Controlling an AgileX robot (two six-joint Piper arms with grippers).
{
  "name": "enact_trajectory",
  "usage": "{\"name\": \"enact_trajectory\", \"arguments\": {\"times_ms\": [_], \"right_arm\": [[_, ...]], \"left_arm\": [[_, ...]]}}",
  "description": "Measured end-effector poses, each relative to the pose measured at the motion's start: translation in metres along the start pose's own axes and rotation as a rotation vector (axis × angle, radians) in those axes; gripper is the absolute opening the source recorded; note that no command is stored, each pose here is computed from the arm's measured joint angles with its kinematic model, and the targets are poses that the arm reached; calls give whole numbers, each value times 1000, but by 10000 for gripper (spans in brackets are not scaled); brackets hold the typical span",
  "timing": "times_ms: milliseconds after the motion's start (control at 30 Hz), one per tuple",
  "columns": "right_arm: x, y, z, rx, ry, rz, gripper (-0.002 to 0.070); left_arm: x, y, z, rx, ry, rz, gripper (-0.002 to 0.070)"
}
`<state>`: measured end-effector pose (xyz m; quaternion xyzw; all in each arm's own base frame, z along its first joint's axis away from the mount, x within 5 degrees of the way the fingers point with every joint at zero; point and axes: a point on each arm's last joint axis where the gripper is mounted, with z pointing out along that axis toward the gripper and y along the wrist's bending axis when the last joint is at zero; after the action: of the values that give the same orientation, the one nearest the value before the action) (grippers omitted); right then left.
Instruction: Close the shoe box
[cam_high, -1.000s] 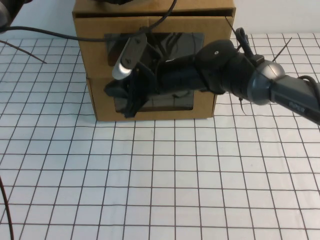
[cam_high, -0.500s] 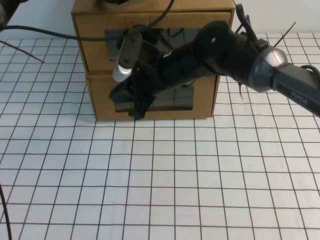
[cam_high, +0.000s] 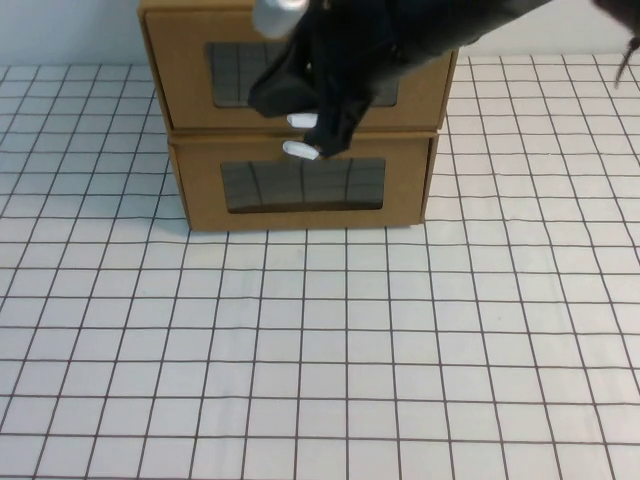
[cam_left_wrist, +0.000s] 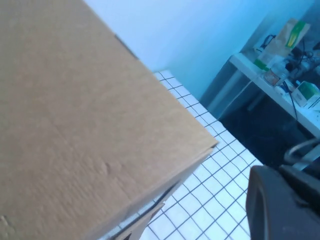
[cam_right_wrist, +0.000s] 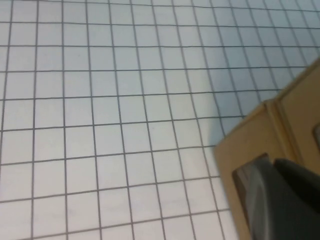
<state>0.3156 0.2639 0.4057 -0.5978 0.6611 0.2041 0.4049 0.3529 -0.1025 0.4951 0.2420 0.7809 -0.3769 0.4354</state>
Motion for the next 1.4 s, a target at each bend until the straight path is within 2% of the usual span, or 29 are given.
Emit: {"name": "enact_trajectory", "arguments": {"times_ms": [167, 267, 400, 500, 767, 933, 1067, 1233, 1400], "right_arm": [[-15, 9, -57, 153, 29, 81, -13], [-21, 14, -89, 260, 36, 169, -13], [-26, 24, -130, 377, 14, 279, -13], [-29, 33, -159, 446, -13, 351, -13], [-32, 67, -239, 617, -118, 396, -13], [-29, 99, -294, 710, -223, 383, -13], [-11, 125, -319, 758, -268, 385, -13], [39, 168, -337, 835, -352, 432, -13], [106, 205, -311, 831, -450, 453, -13]], "left_arm": [[-5, -40, -44, -94, -3, 117, -6], [-4, -57, -69, -202, -5, 150, -6], [5, -71, -94, -323, 4, 159, -6], [17, -80, -106, -368, 23, 157, -6], [73, -104, -141, -484, 42, 155, -6], [120, -110, -151, -531, -43, 139, -6], [164, -109, -154, -568, -133, 132, -6], [222, -98, -149, -601, -167, 103, -6], [272, -92, -143, -597, -207, 12, -6]]}}
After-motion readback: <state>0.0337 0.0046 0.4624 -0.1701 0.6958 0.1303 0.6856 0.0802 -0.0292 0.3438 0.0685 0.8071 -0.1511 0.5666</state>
